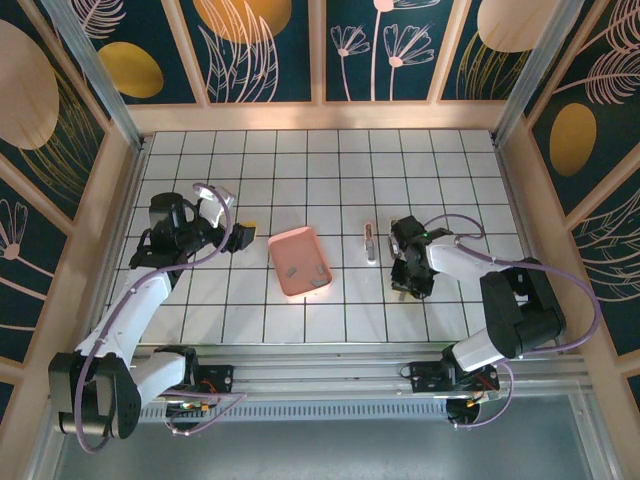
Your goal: Load the staples into the stapler
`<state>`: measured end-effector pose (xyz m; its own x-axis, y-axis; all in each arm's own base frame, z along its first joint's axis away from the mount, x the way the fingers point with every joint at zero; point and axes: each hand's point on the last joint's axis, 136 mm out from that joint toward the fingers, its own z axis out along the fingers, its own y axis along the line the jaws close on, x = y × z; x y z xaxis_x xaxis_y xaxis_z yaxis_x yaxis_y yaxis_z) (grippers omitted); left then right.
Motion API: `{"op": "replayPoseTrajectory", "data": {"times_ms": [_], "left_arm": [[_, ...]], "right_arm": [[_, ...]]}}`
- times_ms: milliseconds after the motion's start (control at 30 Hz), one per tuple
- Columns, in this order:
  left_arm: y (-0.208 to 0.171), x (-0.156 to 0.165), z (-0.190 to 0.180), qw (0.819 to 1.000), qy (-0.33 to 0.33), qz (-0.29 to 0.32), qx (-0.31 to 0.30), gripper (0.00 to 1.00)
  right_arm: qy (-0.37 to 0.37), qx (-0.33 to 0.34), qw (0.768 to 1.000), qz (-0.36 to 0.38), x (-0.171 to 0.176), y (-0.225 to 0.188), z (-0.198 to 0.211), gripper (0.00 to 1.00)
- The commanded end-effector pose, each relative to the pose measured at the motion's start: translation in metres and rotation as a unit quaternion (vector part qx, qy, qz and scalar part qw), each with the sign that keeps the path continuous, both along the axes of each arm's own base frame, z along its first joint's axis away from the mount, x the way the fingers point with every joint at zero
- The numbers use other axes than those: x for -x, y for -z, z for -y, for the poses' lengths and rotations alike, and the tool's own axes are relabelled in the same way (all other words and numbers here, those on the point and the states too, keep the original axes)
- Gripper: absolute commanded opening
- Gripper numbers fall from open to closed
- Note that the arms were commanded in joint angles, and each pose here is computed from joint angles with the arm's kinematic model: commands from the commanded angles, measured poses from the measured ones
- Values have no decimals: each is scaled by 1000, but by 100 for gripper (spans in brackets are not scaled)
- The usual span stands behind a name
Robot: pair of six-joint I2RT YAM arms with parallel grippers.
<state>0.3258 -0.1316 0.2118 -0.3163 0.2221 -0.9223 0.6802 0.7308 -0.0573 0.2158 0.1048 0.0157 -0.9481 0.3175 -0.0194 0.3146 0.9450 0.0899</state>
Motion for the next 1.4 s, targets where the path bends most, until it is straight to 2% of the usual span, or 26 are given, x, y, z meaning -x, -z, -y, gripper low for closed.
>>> {"op": "replayPoseTrajectory", "data": {"times_ms": [0,100,167,400,767,1367], "left_arm": [[-19,-9,-2,999,0,38,-5,86],[-21,-11,-3,999,-4,40,-7,85],[-21,-11,-3,999,-4,40,-9,86],[-19,-9,-4,999,-6,37,-15,86],[-19,-11,-3,999,-2,36,-9,85],[-18,-10,-2,999,-3,33,-8,85]], "right_arm": [[11,-7,1000,10,-4,-7,0,27],[13,-12,1000,15,-7,-19,-2,35],[16,-19,1000,15,-6,-26,-4,37],[36,-41,998,-13,5,-33,-8,36],[34,-28,998,-35,3,-16,-4,35],[32,-13,998,-56,7,3,1,25]]}}
